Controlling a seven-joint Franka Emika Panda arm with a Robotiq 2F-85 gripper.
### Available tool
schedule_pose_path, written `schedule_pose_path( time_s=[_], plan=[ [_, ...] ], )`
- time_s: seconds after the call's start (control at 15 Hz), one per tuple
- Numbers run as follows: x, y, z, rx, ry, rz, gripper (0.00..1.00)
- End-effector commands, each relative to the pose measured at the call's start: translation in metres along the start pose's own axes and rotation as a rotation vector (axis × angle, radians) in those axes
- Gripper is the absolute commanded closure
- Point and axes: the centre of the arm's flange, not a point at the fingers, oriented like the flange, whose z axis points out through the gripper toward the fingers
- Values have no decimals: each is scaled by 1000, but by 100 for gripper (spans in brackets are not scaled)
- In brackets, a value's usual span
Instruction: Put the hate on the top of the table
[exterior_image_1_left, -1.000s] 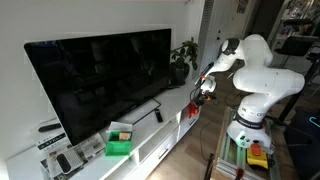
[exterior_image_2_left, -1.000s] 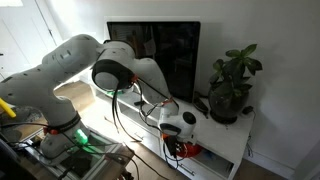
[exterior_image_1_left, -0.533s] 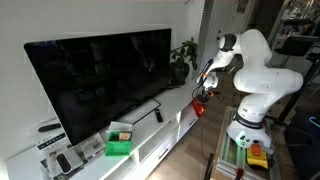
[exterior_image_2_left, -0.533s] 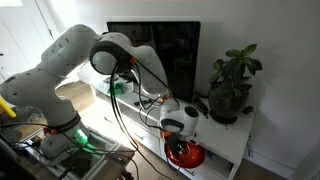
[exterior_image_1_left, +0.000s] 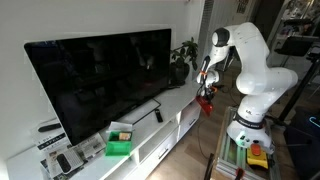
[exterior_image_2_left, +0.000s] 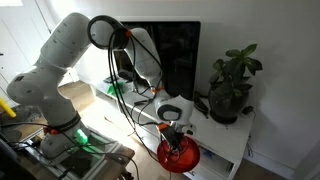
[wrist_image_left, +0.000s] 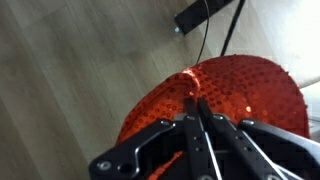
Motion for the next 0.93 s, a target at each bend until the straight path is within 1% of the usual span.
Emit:
schedule_pose_path(
  time_s=[0.0,0.13,0.33,0.53,0.67,0.87],
  plan=[
    [-31,-11,-32,-97,-71,-44,99],
    [-39,-15,-45,-139,-85,-61,99],
    [-54,-22,-67,-227,-98,-68,99],
    [-61,-35,-92,-324,-54,-69,99],
    [-60,-54,-105,-388,-21,-111,99],
    [-54,-88,-123,-481,55,-179,99]
  ],
)
